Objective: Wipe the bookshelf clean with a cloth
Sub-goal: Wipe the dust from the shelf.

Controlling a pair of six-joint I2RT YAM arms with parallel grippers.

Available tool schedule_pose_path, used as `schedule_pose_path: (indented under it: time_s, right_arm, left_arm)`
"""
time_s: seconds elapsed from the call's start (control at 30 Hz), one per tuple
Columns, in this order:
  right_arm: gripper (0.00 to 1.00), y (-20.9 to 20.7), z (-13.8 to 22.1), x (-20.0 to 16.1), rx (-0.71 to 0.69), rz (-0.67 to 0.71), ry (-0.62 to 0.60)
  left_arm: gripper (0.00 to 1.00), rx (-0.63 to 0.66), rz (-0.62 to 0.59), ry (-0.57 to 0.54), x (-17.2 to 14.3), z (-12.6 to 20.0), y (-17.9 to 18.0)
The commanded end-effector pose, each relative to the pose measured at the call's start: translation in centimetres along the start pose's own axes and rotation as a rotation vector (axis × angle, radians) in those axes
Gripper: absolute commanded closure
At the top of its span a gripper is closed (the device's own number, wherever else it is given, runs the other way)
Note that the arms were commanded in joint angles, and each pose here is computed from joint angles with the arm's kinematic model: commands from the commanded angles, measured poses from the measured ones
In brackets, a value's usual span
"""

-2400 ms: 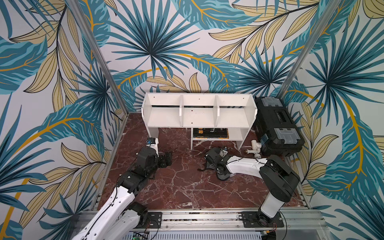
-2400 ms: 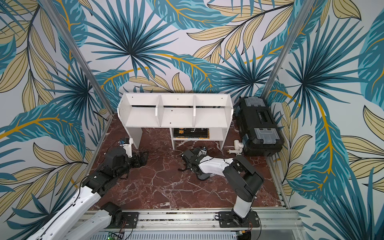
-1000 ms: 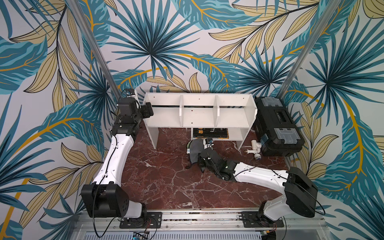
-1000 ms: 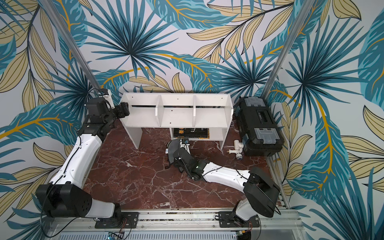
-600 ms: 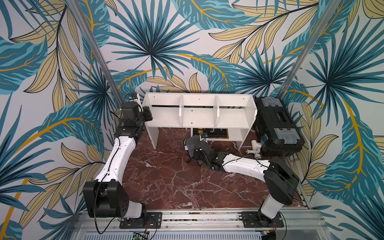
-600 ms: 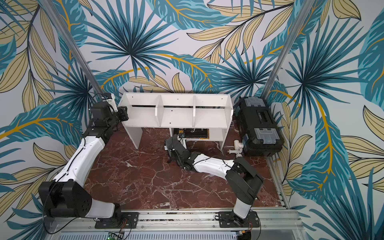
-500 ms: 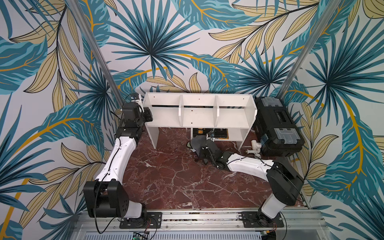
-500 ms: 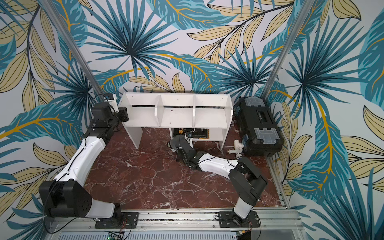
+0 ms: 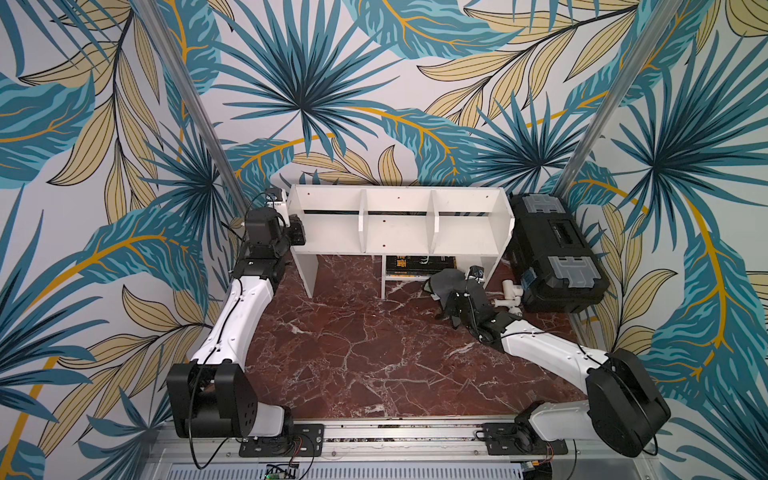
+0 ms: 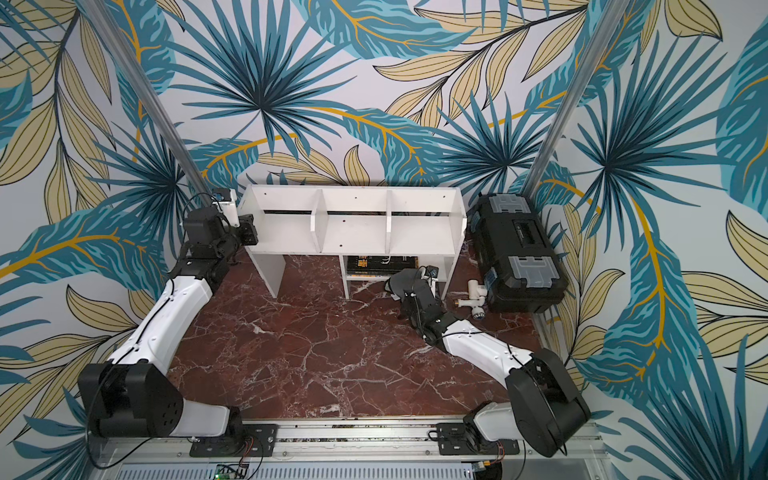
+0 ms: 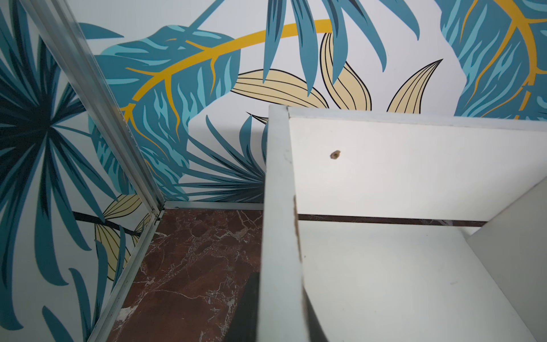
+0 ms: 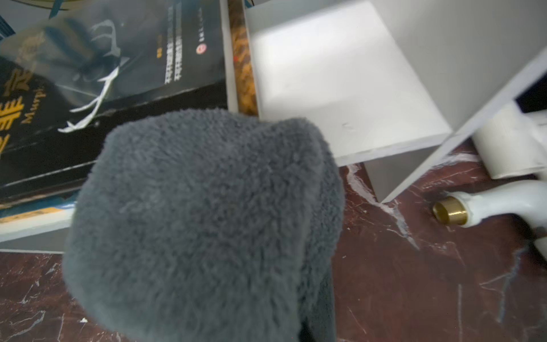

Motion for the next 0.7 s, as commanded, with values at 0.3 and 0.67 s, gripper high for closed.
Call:
schedule_pose_path:
  time_s: [0.3, 0.67]
  right_arm:
    - [1.0, 15.0, -1.2, 0.5, 0.263, 0.007, -0.028]
    - [1.0, -2.5, 0.4, 0.3, -0.043, -0.106, -0.038]
  left_arm:
    - [1.0, -0.051, 0.141, 0.049, -2.6, -0.7, -0.1]
    - [1.0, -0.052, 0.135, 0.053, -2.9, -0.7, -0.1]
Point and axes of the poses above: each gripper's point midway between its finger pads, its own z axis back along the fingers, its own y axis along the line the jaws close on, x = y × z, the point moved 2 cm from there along z, back along the fingers, and after that the axes turned 5 degrees about z, right-handed, at the moved point
